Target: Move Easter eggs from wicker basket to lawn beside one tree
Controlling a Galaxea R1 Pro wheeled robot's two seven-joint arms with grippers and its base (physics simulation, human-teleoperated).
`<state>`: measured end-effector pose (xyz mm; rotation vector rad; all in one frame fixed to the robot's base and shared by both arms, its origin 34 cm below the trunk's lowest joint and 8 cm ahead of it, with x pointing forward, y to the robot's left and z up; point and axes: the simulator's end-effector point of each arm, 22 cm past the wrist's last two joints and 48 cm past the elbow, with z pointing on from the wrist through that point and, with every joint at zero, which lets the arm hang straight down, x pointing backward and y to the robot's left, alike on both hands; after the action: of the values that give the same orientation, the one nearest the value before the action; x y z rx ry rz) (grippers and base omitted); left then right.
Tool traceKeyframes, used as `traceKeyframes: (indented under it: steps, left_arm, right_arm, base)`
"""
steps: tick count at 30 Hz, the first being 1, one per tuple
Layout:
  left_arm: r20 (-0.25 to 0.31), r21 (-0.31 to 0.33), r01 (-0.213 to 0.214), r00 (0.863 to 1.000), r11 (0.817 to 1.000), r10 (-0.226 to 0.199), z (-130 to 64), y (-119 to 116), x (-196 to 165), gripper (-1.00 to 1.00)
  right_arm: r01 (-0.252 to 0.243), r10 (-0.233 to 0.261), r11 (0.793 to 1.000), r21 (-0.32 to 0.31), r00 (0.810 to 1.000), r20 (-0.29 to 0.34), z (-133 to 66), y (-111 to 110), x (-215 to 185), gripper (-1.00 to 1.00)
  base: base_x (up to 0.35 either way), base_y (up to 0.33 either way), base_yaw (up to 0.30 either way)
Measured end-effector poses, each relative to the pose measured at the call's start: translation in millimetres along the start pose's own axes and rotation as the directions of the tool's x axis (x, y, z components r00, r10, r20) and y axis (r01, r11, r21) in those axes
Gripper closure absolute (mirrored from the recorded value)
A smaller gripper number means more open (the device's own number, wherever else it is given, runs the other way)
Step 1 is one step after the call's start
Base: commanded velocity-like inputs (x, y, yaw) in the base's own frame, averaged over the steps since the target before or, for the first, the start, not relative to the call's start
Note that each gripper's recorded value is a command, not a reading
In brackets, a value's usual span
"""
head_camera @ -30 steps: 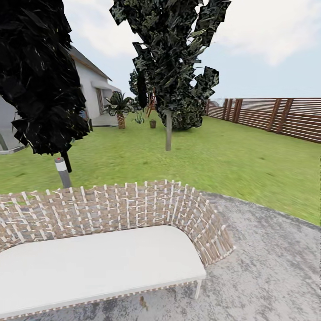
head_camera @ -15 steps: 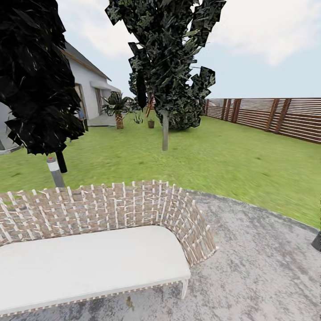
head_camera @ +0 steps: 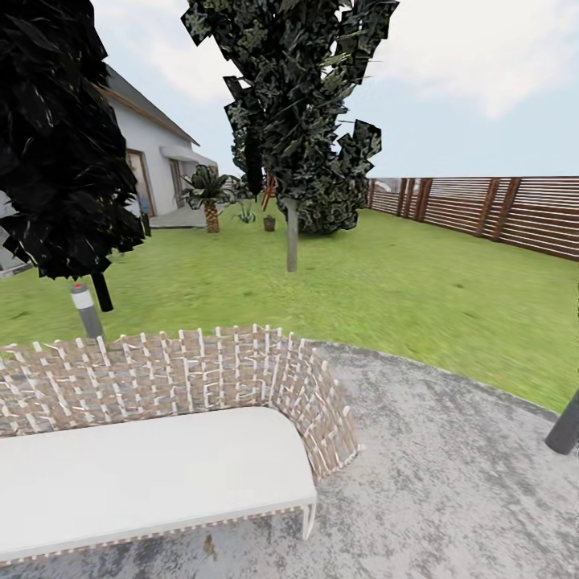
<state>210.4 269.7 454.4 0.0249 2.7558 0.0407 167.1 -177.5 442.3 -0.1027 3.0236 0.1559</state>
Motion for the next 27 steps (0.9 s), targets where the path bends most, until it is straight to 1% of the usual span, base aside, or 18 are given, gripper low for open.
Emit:
traceKeyframes:
  steps: [3, 7, 19, 27]
  left_arm:
    - [0.000, 0.000, 0.000, 1.000, 1.000, 0.000, 0.0, 0.0, 0.0, -1.00]
    - [0.000, 0.000, 0.000, 1.000, 1.000, 0.000, 0.0, 0.0, -0.1, -1.00]
    - [0.000, 0.000, 0.000, 1.000, 1.000, 0.000, 0.0, 0.0, -0.1, -1.00]
    - [0.000, 0.000, 0.000, 1.000, 1.000, 0.000, 0.0, 0.0, 0.1, -1.00]
  right_arm:
    - [0.000, 0.000, 1.000, -0.001, 1.000, 0.000, 0.0, 0.5, 0.2, -1.00]
    - [0.000, 0.000, 1.000, 0.000, 1.000, -0.001, 0.0, 0.2, 0.5, -1.00]
    - [0.000, 0.000, 1.000, 0.000, 1.000, -0.001, 0.0, 0.1, 0.3, -1.00]
    - [0.000, 0.000, 1.000, 0.000, 1.000, -0.001, 0.0, -0.3, 0.5, -1.00]
  base:
    - [0.000, -0.278, -0.046]
    - [0.000, -0.278, -0.144]
    - [0.000, -0.278, -0.235]
    - [0.000, -0.279, -0.053]
